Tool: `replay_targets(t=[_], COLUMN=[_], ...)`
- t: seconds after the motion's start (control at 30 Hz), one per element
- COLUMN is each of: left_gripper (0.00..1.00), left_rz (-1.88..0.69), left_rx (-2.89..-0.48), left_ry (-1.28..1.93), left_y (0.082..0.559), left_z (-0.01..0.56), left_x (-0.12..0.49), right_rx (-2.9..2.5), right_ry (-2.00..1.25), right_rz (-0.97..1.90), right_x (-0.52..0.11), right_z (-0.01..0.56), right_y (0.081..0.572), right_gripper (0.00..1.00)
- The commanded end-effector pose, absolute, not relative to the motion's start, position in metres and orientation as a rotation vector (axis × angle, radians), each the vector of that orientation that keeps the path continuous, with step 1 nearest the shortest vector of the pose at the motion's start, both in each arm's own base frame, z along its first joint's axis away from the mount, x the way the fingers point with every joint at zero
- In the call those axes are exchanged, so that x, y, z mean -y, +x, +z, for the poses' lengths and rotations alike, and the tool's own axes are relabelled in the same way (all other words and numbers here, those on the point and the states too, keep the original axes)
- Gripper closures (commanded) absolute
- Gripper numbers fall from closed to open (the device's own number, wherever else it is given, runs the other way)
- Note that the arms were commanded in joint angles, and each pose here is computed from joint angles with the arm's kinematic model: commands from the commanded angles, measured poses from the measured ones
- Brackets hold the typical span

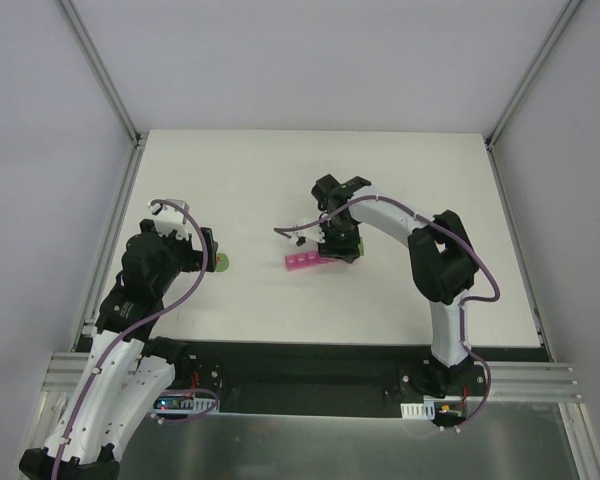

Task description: Sort the pills into containers

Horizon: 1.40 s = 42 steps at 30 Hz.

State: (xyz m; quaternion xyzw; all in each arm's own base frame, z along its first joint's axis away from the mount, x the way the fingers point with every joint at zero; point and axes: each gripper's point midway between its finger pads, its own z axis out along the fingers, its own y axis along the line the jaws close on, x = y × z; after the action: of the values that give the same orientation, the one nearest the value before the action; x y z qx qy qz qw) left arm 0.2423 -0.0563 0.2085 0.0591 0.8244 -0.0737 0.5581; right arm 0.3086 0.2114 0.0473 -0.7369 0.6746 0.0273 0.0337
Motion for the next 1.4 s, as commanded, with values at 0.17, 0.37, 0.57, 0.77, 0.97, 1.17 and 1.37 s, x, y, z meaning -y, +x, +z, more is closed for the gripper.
replay_targets(t=[0.17, 0.37, 0.57, 0.77, 0.97, 1.17, 1.37], left_gripper=[0.01, 0.01, 0.01, 0.01, 0.01, 0.01, 0.01], left_rz=[-0.151, -0.153, -0.153, -0.153, -0.154, -0.154, -0.155], left_rx=[-1.915, -1.915, -1.914, -1.911, -1.912, -1.912, -1.911], left_ry=[0.148, 0.15, 0.15, 0.148, 0.15, 0.149, 0.151], left_y=[0.2441, 0.2439, 0.2438, 0.2435, 0.2436, 0.2436, 0.2437], left_z=[0.214, 0.214, 0.2144, 0.2151, 0.2147, 0.2147, 0.215], left_x=[0.0529, 0.0535, 0.0535, 0.0531, 0.0535, 0.0534, 0.0538], right_rx=[-2.086, -2.09, -2.091, -2.094, -2.097, -2.093, -2.091], right_ry=[-2.29, -2.299, -2.31, -2.306, -2.306, -2.309, -2.305], right_rz=[0.0, -0.051, -0.073, -0.09, -0.101, -0.116, -0.121], right_x=[-0.2102, -0.2067, -0.2073, -0.2083, -0.2066, -0.2052, -0.2042], right_z=[0.0578, 0.0579, 0.0566, 0.0572, 0.0583, 0.0602, 0.0625], right_y=[0.3107, 0.313, 0.3123, 0.3135, 0.3135, 0.3125, 0.3122], right_gripper=[0.91, 0.91, 0.91, 0.91, 0.91, 0.91, 0.91])
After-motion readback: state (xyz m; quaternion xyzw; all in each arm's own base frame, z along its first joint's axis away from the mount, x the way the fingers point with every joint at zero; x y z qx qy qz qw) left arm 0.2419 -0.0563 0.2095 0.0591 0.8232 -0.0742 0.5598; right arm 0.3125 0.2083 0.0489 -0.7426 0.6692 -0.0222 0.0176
